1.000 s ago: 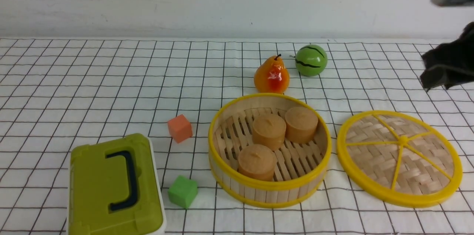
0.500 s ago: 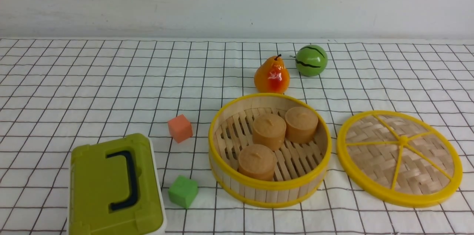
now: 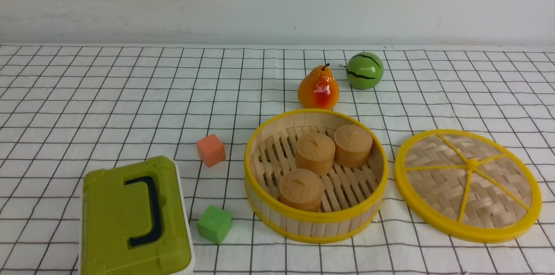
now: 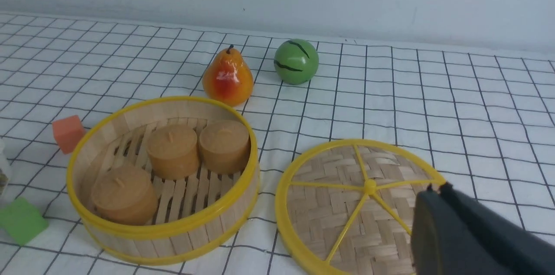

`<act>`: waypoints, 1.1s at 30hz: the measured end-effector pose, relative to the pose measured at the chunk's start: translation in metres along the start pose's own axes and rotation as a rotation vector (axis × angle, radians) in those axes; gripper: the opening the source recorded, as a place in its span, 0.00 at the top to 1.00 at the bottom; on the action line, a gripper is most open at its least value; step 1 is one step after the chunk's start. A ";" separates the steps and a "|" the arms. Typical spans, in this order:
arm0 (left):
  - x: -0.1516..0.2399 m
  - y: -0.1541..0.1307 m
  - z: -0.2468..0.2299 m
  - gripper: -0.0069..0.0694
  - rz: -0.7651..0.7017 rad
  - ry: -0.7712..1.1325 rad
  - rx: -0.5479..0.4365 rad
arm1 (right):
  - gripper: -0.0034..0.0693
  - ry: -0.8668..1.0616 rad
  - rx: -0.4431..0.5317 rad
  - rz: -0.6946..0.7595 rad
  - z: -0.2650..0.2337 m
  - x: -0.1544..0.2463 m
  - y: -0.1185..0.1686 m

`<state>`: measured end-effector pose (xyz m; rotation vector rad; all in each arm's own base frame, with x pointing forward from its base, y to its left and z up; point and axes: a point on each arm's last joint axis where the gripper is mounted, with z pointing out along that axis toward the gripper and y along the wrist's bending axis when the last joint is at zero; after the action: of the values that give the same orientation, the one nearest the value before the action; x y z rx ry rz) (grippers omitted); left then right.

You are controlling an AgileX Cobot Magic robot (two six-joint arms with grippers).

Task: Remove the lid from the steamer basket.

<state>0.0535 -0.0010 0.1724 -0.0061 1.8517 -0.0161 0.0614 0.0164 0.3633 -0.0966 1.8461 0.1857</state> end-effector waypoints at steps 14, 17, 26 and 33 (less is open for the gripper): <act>0.000 0.000 0.000 0.60 0.000 0.000 0.000 | 0.97 -0.019 0.031 -0.019 0.004 0.009 -0.004; 0.000 0.000 0.000 0.60 0.000 0.000 0.000 | 0.98 -0.072 0.088 -0.059 0.011 0.036 -0.011; 0.000 0.000 0.000 0.60 0.000 0.000 0.000 | 0.98 -0.014 0.187 0.077 0.029 0.147 -0.027; 0.000 0.000 0.000 0.60 0.000 0.000 0.000 | 0.99 0.009 0.208 0.121 0.039 0.184 -0.031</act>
<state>0.0535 -0.0010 0.1724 -0.0061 1.8517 -0.0161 0.0521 -0.0021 0.1734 0.1593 1.8706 0.0770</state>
